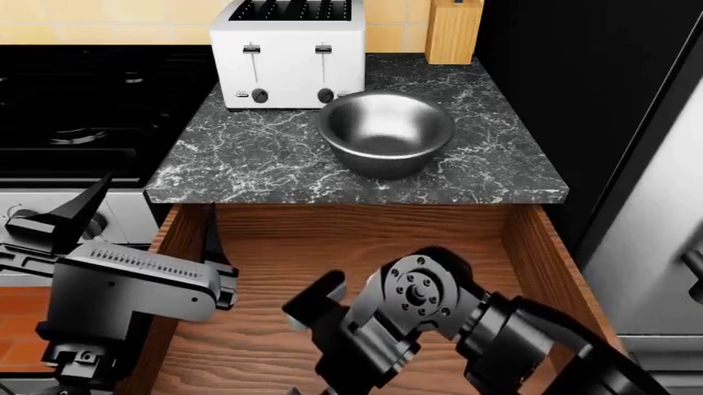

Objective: Place the bar in the bowl and close the drawer.

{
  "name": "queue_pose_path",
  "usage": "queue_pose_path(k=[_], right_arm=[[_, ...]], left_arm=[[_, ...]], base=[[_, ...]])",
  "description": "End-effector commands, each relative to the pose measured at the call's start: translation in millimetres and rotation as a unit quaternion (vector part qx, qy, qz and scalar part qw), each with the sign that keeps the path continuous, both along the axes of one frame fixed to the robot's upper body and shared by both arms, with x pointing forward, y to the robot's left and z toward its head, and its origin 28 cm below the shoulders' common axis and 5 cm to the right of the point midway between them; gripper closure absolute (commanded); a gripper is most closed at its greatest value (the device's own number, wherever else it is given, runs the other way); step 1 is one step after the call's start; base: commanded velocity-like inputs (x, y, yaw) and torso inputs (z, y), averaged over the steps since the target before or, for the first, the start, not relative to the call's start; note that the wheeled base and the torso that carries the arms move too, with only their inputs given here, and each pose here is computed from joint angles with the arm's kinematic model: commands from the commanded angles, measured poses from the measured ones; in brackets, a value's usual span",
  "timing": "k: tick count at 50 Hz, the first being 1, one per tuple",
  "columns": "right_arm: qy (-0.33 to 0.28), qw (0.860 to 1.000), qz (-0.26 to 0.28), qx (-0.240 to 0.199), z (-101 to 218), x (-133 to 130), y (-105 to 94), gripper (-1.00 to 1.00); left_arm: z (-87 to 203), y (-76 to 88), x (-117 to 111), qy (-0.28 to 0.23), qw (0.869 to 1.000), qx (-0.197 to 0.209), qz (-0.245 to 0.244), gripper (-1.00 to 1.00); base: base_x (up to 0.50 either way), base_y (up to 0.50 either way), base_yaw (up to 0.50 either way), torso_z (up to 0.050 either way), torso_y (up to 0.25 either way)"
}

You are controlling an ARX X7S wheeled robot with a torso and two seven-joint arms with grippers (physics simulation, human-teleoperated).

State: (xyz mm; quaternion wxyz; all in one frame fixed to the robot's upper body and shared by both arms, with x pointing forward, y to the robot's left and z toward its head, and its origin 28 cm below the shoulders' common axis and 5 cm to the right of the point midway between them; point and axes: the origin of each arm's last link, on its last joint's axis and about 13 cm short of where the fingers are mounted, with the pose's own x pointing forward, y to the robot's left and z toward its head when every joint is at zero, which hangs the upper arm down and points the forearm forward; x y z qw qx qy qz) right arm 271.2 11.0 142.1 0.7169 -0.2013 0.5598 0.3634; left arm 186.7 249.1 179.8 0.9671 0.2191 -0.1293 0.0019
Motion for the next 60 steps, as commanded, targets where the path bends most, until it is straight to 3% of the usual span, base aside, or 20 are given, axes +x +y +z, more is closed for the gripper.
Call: queue_pose_path(k=[1,27,60], right_arm=[[0.001,1.000,0.005,-0.017,-13,-3,-0.6,-1.00],[0.003,0.998,0.031,-0.047,-32,-6,0.4,-1.00],[0.005,0.998,0.036,-0.050,-50,-7,1.2,-1.00]], left_arm=[[0,-0.4,1,0.001,1.000,0.000,-0.001,-1.00],[-5,0.7,1,0.005,1.000,-0.002,0.001,-1.00],[-7,0.4,1,0.009,1.000,-0.002,0.000,-1.00]], base=[[0.00,0.00,0.00,0.000,0.000],[0.00,0.00,0.00,0.000,0.000],[0.00,0.00,0.00,0.000,0.000]])
